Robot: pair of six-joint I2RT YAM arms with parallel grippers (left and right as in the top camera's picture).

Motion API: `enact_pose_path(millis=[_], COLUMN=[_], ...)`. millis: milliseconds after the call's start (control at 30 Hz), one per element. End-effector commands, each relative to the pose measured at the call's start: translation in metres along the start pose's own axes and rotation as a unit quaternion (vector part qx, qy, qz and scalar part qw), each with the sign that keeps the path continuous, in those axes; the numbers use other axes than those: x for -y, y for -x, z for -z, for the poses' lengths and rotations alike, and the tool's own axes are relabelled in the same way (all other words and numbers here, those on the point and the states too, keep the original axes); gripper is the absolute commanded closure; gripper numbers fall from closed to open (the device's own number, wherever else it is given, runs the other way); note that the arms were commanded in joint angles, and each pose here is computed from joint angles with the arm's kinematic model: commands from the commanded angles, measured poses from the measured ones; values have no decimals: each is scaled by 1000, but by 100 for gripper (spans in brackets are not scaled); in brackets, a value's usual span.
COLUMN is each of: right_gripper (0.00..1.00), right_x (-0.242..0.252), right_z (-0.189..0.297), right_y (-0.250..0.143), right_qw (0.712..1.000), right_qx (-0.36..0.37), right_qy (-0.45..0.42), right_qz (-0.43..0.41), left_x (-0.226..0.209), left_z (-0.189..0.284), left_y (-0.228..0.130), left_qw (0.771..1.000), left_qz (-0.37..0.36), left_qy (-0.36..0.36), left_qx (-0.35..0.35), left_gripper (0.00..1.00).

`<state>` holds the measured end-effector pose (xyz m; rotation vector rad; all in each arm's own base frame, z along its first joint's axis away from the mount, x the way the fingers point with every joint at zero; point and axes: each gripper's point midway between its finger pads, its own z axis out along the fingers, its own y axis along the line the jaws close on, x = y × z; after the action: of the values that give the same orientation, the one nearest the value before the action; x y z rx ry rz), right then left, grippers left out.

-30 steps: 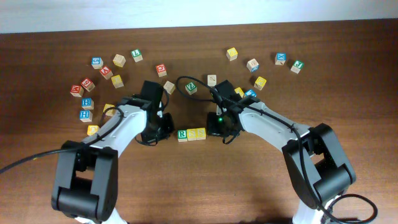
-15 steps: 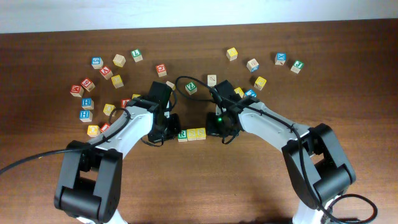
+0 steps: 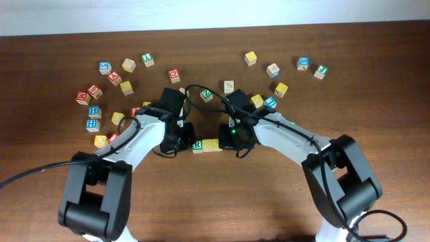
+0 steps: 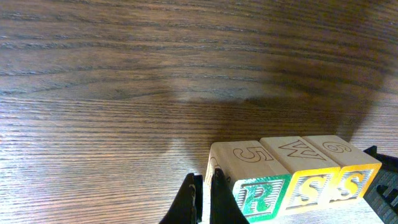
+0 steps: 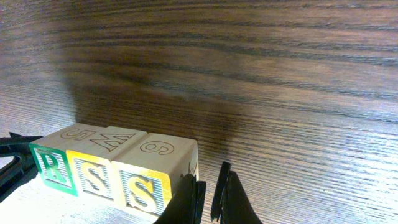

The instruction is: Spell out RSS

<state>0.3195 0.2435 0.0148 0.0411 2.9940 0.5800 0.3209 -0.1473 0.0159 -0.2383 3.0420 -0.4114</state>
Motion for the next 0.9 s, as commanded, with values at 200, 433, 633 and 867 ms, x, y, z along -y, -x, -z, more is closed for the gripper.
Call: enact_pose_path(millis=[200,433,633,867], right_gripper=[96,96,96,95], right_x=[0,1,3,4], right_z=[-4,-4,-4,-4], right_y=[-6,-7,-8,-9], right_qw=[1000,1000,1000,1000], right_qx=[-9,-12,-13,-17], right_qy=[-1,-4,-7,-9], right_qz=[-3,-3,-5,-6], left_x=[1,-2,-7,-12], left_z=[-3,-3,-3,-3], left_y=[-3,-1,1,2], left_qw=[1000,1000,1000,1000], left_qz=[2,2,2,3], left_qy=[-7,2,16,30], left_qx=[-8,-4,3,8], left_gripper=[100,100,100,100])
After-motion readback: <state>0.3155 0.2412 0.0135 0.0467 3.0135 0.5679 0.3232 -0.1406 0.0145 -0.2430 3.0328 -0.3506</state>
